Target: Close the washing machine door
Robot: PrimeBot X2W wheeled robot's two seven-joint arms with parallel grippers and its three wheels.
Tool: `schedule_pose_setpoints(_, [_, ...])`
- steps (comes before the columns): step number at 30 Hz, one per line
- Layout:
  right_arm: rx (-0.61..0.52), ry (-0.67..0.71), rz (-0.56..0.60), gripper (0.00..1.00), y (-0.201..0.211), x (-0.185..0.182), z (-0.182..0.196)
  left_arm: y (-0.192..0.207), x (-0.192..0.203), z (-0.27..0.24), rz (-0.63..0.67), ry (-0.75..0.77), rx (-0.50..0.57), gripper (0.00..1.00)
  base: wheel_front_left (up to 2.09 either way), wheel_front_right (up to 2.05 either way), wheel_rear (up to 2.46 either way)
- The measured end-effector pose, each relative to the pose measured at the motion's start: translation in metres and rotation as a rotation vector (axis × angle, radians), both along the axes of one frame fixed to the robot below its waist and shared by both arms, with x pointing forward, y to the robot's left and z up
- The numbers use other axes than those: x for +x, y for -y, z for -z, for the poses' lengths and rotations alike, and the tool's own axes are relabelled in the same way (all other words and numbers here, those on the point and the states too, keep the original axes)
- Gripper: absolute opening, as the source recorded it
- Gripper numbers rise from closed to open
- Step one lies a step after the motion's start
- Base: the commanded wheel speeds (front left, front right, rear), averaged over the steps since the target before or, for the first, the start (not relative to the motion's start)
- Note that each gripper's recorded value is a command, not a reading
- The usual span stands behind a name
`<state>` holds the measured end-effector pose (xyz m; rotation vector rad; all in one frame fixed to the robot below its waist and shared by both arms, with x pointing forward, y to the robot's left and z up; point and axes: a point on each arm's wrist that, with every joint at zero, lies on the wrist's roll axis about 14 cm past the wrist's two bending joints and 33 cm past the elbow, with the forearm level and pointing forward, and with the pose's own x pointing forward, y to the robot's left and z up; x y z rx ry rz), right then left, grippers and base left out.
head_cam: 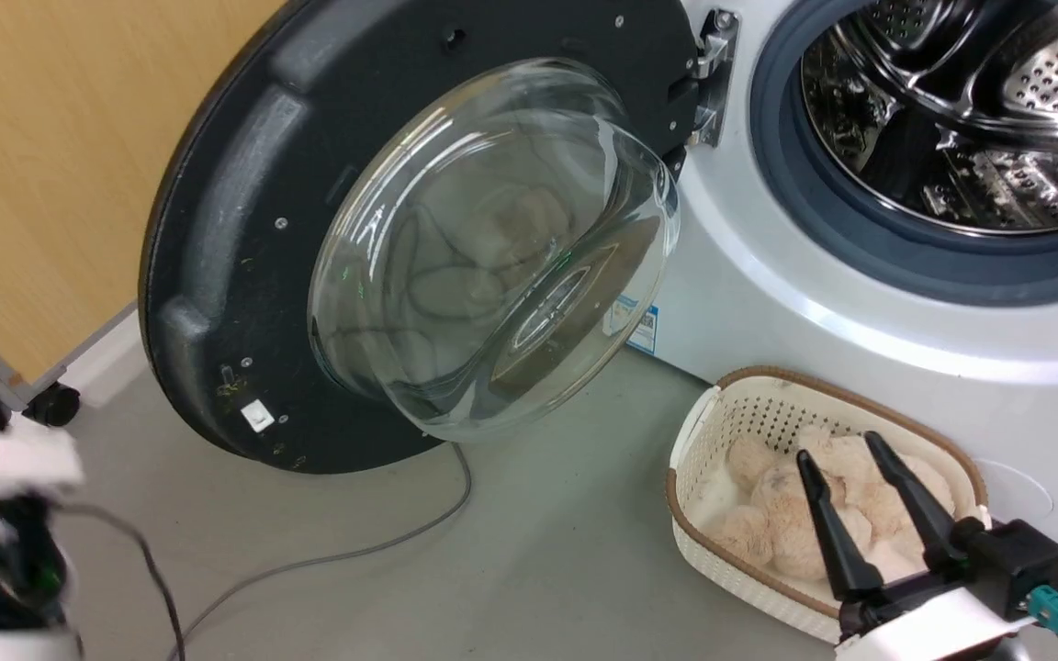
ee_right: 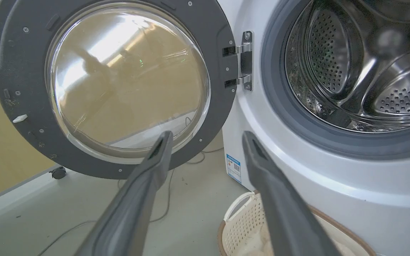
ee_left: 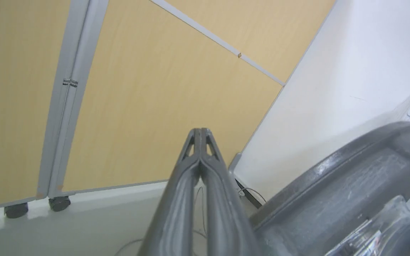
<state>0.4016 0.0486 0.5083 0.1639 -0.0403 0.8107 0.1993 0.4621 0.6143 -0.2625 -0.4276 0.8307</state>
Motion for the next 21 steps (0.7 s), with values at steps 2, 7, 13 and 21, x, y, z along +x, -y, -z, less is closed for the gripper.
schedule_pose_setpoints(2, [-0.005, -0.003, 0.006, 1.0, 0.003, 0.001, 0.001, -0.017, 0.004, 0.0, 0.01, 0.064, -0.104, 0.0, 0.0, 0.0, 0.0])
schedule_pose_setpoints(7, [-0.009, -0.013, 0.025, 1.0, 0.01, 0.003, 0.003, -0.04, 0.023, 0.029, 0.07, 0.102, -0.379, 0.0, 0.0, 0.0, 0.0])
schedule_pose_setpoints(13, [-0.023, -0.024, 0.048, 1.0, 0.021, 0.007, 0.01, -0.039, 0.052, 0.061, 0.165, 0.223, -0.72, 0.0, 0.0, 0.0, 0.0])
schedule_pose_setpoints(21, [-0.029, -0.027, 0.071, 1.0, 0.029, 0.01, 0.012, 0.007, 0.09, 0.081, 0.455, 0.124, -0.913, 0.0, 0.0, 0.0, 0.0])
